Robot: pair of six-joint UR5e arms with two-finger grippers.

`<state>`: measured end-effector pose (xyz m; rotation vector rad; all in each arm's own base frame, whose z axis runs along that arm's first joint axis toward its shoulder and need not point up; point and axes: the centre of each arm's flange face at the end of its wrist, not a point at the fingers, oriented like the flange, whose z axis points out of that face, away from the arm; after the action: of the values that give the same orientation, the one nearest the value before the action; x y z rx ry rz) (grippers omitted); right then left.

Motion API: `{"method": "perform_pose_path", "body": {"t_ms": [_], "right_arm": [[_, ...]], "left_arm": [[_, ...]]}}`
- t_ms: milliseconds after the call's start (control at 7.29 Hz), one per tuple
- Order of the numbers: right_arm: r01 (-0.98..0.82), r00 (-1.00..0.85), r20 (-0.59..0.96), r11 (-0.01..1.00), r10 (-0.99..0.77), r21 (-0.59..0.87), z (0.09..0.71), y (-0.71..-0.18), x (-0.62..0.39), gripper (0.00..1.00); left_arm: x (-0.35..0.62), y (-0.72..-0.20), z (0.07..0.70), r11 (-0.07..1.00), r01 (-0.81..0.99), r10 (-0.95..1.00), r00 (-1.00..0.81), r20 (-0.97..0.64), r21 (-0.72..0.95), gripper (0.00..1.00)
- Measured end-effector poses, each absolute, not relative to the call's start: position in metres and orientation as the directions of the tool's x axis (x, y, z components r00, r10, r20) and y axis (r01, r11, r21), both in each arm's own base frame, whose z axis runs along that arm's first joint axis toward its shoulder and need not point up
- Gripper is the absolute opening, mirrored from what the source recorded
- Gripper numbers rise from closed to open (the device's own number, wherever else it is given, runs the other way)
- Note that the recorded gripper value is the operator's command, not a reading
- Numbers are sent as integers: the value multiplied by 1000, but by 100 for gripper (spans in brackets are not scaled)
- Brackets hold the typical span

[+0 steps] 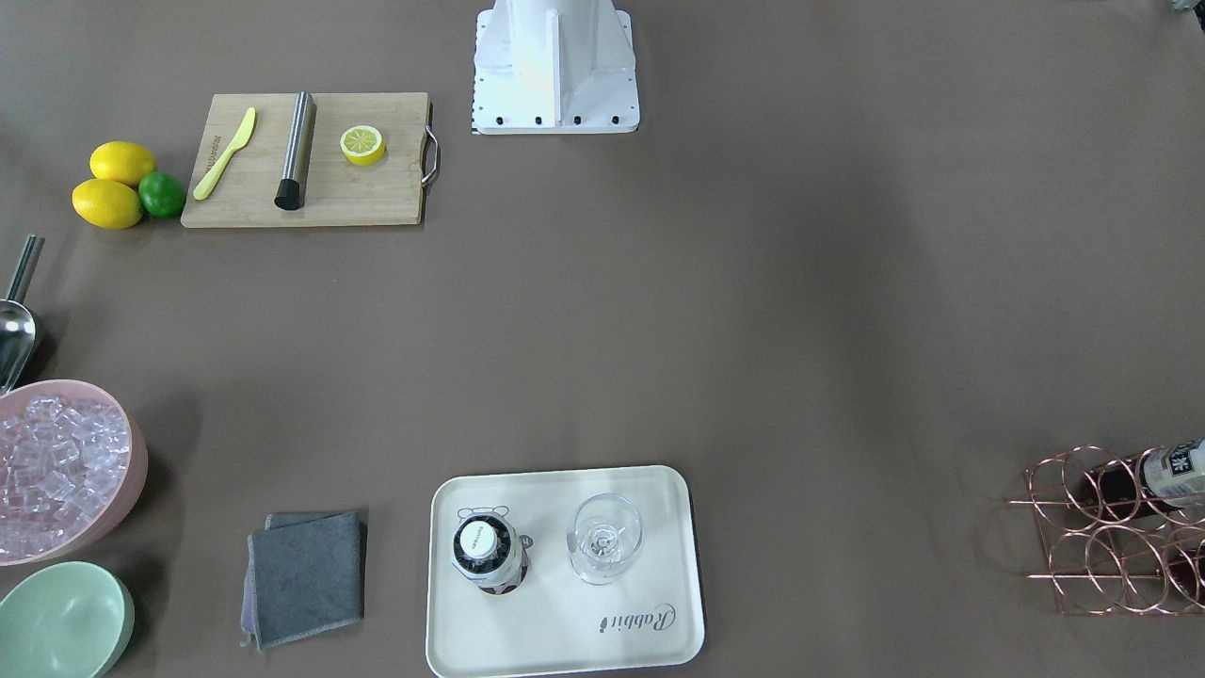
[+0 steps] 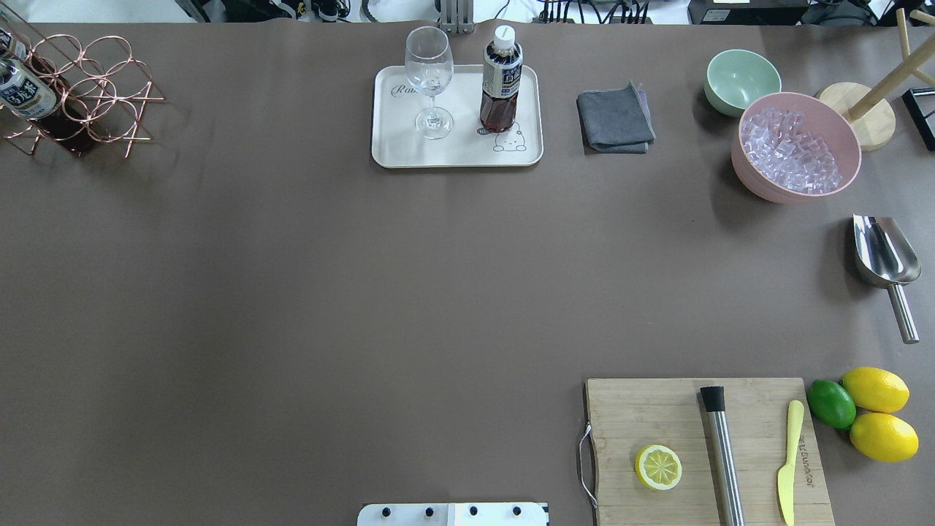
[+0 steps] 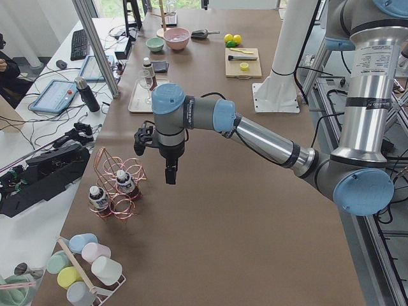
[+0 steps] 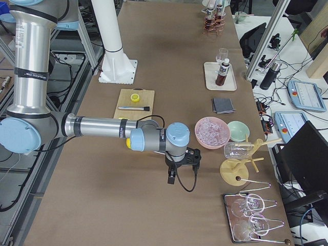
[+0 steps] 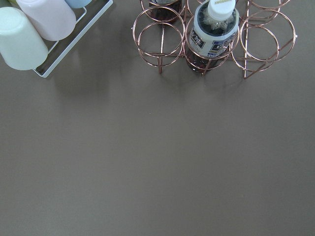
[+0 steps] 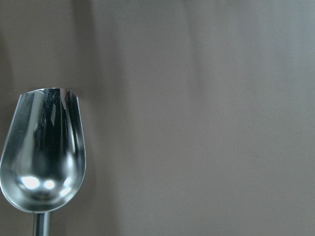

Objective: Take tea from basket to plate

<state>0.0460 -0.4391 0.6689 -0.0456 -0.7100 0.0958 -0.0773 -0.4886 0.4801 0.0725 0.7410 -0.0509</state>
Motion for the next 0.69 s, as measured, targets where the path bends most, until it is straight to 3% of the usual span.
{"method": "perform_pose_path", "body": {"t_ms": [686], "right_arm": [[-64, 757, 646, 995, 97, -74, 673, -439, 46, 100]], "left_arm": [[-78, -490, 479, 996, 73, -19, 737, -675, 52, 98]]}}
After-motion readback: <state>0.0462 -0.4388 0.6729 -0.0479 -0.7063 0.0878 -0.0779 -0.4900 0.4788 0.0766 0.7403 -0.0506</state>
